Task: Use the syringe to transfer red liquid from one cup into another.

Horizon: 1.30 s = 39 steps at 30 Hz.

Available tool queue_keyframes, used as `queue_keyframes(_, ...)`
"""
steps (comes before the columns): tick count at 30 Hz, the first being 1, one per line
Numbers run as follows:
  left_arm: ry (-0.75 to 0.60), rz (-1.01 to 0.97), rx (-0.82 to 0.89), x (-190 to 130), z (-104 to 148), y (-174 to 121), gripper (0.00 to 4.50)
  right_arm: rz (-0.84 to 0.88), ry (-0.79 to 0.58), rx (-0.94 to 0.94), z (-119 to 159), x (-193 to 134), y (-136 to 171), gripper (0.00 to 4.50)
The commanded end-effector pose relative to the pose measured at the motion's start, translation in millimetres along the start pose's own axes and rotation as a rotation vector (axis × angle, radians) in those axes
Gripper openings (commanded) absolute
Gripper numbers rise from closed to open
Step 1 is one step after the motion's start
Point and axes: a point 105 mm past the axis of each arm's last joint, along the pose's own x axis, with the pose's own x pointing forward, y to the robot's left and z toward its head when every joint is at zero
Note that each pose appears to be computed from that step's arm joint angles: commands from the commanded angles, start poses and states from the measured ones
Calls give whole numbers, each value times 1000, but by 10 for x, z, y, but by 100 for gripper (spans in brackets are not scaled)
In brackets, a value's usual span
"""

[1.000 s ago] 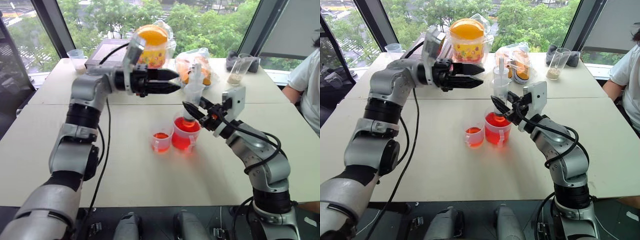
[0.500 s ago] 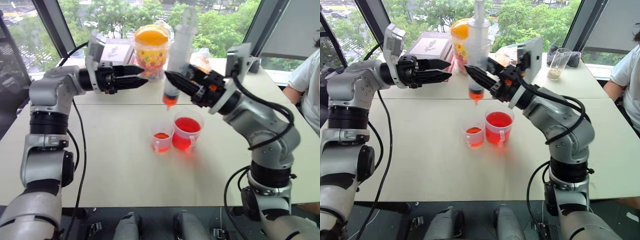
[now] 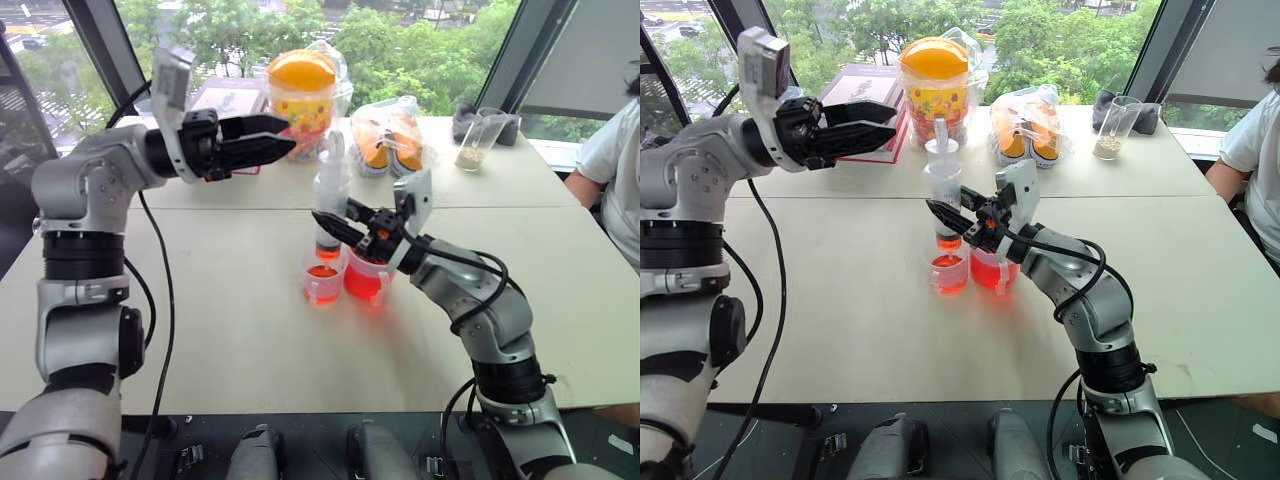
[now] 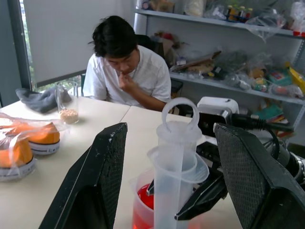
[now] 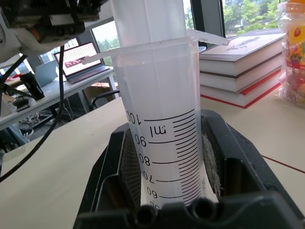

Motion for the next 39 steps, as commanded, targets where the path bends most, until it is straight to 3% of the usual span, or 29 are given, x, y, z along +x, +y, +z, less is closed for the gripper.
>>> queue_keyframes(1, -37, -17, 60, 106, 162, 8, 296, 24, -50, -40, 123, 15, 77, 140)
queue_keyframes(10, 62, -58, 91, 350, -165, 114, 296, 14, -66, -50, 185, 11, 95, 140)
queue_keyframes(17, 70, -76, 95, 499, -237, 149, 296, 20, -66, -50, 196, 19, 124, 140)
queue_keyframes(20, 62, -118, 82, 571, -247, 95, 212, 26, -63, -47, 184, 25, 148, 140)
queue_keyframes(24, 89, -165, 76, 577, -299, 21, 13, 28, -68, -48, 210, 41, 150, 140)
queue_keyframes(39, 167, -211, 77, 462, -484, -86, 3, 25, -150, -69, 672, 58, 97, 140)
